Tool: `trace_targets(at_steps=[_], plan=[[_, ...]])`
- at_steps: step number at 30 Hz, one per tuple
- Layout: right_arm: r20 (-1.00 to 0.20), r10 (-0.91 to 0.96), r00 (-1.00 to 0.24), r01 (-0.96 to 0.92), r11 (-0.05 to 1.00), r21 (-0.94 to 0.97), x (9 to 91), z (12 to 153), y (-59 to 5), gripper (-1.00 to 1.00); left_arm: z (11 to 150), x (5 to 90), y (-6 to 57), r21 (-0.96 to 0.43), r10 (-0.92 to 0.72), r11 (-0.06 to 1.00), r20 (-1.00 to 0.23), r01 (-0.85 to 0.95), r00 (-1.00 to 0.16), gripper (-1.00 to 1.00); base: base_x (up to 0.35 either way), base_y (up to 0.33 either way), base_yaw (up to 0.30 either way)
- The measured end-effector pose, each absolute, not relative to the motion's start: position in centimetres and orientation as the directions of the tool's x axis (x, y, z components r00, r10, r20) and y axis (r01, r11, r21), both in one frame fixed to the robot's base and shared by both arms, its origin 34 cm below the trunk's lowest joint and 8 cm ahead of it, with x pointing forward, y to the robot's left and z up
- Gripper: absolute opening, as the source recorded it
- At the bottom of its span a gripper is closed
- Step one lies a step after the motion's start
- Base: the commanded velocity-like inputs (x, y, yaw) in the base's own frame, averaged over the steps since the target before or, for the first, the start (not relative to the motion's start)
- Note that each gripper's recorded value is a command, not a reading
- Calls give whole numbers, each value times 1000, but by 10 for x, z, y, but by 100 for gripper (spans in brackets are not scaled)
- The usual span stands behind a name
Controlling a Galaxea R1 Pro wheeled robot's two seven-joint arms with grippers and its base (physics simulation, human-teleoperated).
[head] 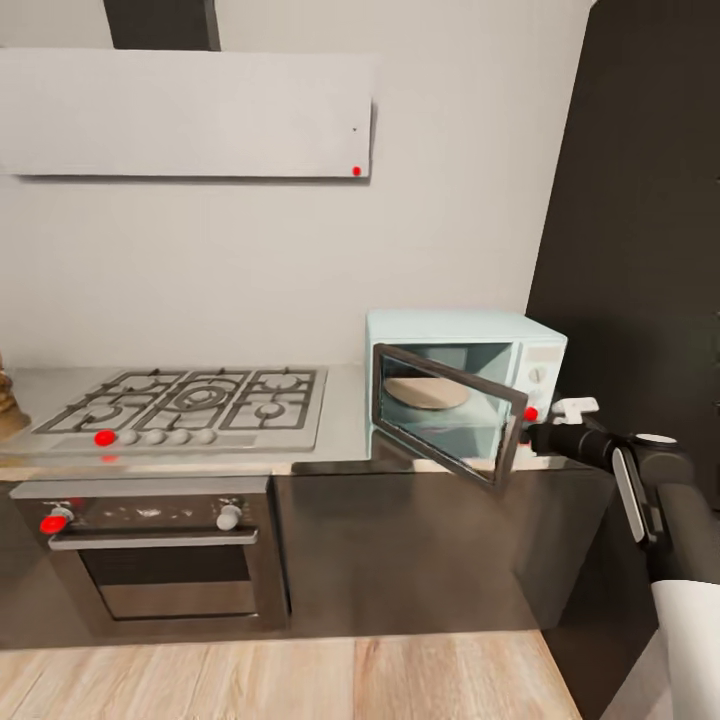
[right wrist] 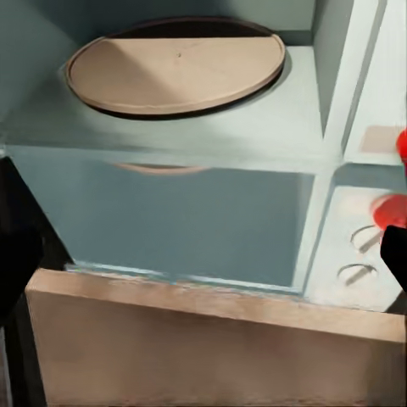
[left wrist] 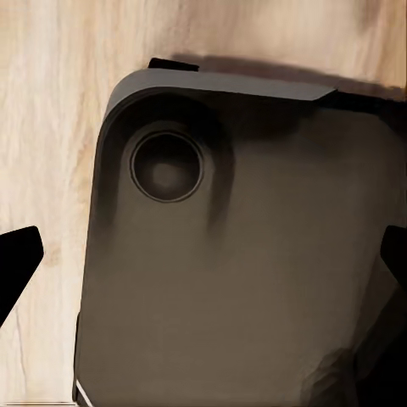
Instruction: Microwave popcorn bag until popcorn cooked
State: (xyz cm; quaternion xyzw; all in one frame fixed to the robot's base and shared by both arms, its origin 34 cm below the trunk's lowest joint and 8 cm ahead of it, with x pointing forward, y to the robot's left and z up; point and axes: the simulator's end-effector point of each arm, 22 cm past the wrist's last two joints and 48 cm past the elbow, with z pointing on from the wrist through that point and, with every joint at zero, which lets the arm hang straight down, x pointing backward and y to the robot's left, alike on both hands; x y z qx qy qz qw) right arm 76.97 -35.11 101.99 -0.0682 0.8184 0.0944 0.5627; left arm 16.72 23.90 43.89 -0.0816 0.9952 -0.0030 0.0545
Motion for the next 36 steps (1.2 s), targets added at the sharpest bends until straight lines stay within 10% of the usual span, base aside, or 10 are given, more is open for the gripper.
trace_targets(at_steps=[36], plan=[[-935, -18, -353, -172, 984, 47, 771, 1020, -367, 100, 439, 167, 239, -15, -163, 987, -107, -162, -981, 100, -147, 282, 0]])
